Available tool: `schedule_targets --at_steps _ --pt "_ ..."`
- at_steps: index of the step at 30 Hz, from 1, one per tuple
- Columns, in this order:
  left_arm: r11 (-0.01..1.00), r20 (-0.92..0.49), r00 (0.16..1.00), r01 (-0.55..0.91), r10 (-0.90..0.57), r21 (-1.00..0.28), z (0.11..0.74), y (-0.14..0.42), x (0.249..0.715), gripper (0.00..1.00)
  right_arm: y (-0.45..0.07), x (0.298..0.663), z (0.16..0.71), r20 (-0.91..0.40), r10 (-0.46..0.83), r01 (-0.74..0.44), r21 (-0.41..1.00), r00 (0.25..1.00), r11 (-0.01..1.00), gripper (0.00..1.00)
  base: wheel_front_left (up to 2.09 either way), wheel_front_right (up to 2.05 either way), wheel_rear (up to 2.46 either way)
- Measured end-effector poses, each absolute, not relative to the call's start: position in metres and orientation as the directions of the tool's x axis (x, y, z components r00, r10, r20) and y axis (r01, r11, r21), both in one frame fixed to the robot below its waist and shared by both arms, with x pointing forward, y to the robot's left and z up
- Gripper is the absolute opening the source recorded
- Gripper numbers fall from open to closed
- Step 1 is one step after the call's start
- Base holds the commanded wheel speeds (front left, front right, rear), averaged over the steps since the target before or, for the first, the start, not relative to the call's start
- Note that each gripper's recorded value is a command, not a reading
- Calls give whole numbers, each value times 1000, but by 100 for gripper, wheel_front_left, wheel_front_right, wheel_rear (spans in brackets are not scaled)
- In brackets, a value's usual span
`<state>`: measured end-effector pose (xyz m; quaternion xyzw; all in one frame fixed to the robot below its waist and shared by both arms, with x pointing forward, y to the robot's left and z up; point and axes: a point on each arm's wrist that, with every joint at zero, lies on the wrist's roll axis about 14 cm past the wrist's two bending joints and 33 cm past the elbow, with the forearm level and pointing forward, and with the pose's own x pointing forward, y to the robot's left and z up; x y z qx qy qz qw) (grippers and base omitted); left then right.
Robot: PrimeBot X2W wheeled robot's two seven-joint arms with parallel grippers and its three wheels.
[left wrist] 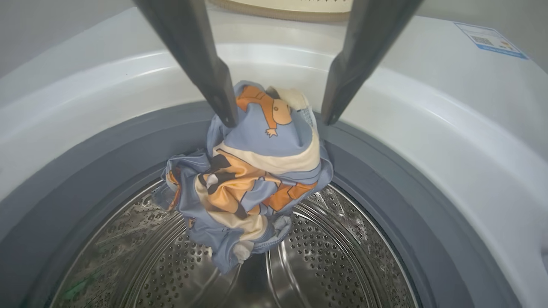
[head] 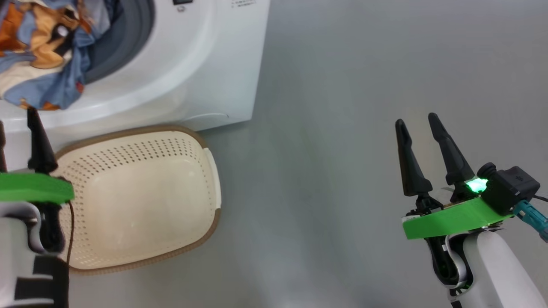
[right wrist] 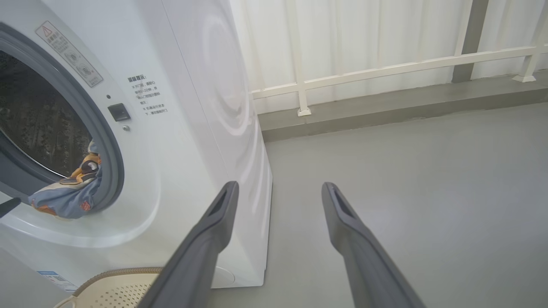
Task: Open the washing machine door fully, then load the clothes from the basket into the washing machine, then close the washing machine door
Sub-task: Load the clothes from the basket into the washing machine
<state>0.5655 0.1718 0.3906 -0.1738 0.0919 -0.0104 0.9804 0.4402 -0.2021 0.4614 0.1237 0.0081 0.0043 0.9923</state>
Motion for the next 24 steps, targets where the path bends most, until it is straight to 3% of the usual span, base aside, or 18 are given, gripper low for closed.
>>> schedule_targets --at_steps 15,16,18,24 --pt "910 -228 969 -11 -93 -415 360 150 605 100 -221 435 443 -71 -49 64 224 996 973 100 0 0 0" --pt "909 -224 970 -8 -95 -417 361 149 607 86 -221 435 443 -72 -51 66 224 996 972 100 0 0 0" --pt "913 -217 971 7 -105 -408 363 147 610 0 -222 434 443 -73 -53 68 224 996 972 100 0 0 0" --pt "922 -190 972 57 -139 -384 372 139 624 0 -221 434 441 -78 -56 72 228 995 971 100 0 0 0"
